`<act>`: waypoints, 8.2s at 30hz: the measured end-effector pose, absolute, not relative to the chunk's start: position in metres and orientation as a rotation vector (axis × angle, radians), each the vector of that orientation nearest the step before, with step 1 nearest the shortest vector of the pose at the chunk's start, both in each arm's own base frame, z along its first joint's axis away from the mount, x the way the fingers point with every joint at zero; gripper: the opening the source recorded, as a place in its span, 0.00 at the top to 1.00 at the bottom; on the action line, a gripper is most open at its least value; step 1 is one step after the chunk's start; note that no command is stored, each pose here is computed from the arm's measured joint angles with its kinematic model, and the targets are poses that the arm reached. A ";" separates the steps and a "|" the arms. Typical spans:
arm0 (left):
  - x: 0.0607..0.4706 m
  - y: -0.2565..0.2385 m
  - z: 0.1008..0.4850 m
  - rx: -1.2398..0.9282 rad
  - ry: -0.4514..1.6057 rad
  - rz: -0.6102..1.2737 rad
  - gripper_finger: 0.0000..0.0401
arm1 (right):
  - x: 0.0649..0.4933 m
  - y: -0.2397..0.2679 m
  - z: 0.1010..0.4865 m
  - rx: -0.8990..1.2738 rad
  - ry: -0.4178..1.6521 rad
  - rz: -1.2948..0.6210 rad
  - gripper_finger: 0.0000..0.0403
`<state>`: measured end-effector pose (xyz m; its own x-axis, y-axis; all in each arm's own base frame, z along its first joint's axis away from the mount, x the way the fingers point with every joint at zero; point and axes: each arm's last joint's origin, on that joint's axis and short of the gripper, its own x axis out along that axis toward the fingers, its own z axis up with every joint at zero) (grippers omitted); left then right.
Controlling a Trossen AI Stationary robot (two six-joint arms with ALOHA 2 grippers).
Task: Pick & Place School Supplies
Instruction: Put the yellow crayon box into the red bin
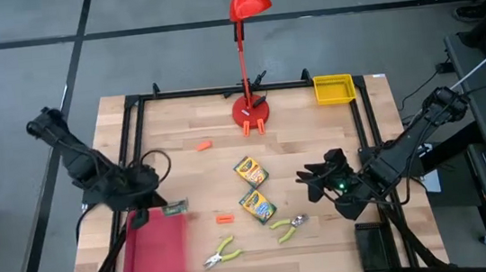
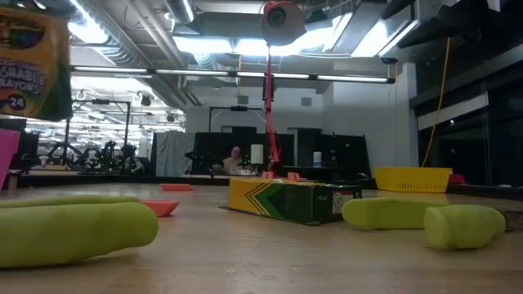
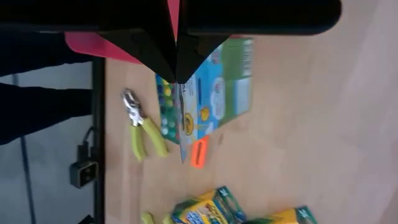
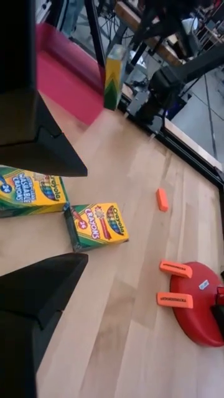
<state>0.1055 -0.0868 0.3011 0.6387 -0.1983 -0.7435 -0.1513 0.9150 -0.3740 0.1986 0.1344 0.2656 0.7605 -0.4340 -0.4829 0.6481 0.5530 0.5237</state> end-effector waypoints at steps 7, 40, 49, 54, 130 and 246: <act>0.089 -0.100 0.299 -0.472 0.891 -0.019 0.99 | 0.202 0.132 0.266 0.741 0.309 -0.658 0.46; 0.077 -0.138 0.265 -0.306 0.952 0.204 0.99 | 0.206 0.133 0.269 0.691 0.320 -0.620 0.46; 0.077 -0.137 0.240 -0.308 0.955 0.257 0.99 | 0.206 0.133 0.269 0.674 0.325 -0.616 0.46; 0.078 -0.138 0.229 -0.327 0.921 0.252 0.99 | 0.206 0.136 0.270 0.687 0.326 -0.596 0.46; 0.208 0.007 0.268 -0.347 0.641 0.462 0.75 | 0.319 0.067 0.147 1.111 0.677 -0.605 0.84; 0.204 0.010 0.265 -0.259 0.675 0.525 0.75 | 0.303 0.123 0.085 0.715 0.495 -0.526 1.00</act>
